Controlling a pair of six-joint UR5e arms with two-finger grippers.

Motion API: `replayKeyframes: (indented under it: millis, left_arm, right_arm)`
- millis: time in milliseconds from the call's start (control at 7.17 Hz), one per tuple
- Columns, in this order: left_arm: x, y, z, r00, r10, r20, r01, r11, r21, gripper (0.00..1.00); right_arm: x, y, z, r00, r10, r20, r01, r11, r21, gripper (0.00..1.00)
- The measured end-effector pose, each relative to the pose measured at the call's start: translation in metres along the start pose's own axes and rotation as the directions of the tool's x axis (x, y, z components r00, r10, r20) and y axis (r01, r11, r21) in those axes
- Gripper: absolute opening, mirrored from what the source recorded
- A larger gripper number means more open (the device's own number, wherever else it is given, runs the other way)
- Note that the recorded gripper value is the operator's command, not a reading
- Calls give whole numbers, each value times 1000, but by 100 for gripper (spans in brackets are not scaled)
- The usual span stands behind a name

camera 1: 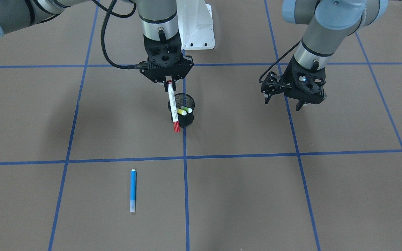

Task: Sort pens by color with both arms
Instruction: 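Lift the red-capped marker out of the cup with the right gripper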

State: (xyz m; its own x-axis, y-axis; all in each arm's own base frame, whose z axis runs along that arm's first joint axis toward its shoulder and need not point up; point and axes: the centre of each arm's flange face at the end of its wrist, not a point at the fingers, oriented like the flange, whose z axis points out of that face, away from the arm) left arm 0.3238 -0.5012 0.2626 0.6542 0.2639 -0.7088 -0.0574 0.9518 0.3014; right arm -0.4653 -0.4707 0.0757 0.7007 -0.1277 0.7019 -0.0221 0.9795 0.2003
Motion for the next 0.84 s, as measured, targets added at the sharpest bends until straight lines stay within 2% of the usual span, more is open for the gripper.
replayKeyframes:
  millis: [418, 837]
  left_arm:
    - [0, -1, 3, 1000, -4, -2, 4, 1000, 0, 99]
    - [-1, -1, 5, 1000, -5, 0, 5, 1000, -2, 99]
  right_arm:
    - [10, -44, 71, 999, 31, -9, -30, 995, 90, 0]
    - [27, -83, 139, 993, 89, -73, -70, 970, 232, 0]
